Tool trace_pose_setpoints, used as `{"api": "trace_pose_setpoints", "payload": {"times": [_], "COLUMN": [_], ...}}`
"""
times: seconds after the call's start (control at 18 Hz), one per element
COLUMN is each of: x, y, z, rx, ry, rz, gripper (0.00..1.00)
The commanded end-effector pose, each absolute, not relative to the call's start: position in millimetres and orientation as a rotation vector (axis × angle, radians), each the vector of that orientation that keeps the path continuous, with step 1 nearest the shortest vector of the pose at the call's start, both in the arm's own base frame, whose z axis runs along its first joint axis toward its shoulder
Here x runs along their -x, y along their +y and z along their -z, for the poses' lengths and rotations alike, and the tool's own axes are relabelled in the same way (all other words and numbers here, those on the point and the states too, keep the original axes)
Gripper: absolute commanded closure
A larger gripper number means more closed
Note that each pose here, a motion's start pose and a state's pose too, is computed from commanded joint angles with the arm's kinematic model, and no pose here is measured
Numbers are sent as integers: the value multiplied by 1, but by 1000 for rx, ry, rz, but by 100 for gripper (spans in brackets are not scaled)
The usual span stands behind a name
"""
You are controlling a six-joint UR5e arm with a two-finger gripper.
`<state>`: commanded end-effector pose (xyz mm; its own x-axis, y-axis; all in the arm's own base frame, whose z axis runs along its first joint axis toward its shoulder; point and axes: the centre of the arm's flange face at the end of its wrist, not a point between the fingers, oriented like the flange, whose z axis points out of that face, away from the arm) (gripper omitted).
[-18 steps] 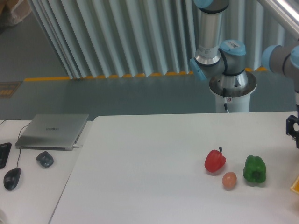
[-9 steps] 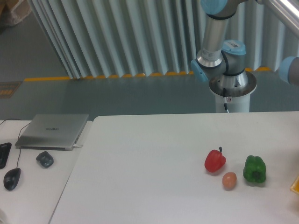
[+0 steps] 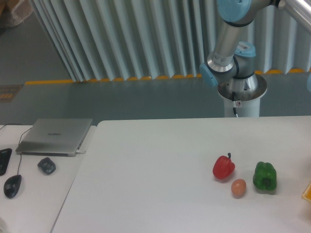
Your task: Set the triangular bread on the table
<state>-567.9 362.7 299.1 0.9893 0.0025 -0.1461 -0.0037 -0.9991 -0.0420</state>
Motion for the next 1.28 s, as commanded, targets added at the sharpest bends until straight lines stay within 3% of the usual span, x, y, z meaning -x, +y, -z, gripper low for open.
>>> {"api": "trace_pose_setpoints", "payload": {"times": [0.56, 0.72, 0.83, 1.11, 1.28], "x": [578, 580, 582, 581, 581], "y": [352, 349, 347, 345, 345], "z": [-279, -278, -277, -283, -288], "rx": [3110, 3112, 3116, 3126, 3128], "ry": [-4, -11, -30, -42, -42], "rz": [-181, -177, -177, -134, -124], "gripper": [0, 13, 53, 79, 79]}}
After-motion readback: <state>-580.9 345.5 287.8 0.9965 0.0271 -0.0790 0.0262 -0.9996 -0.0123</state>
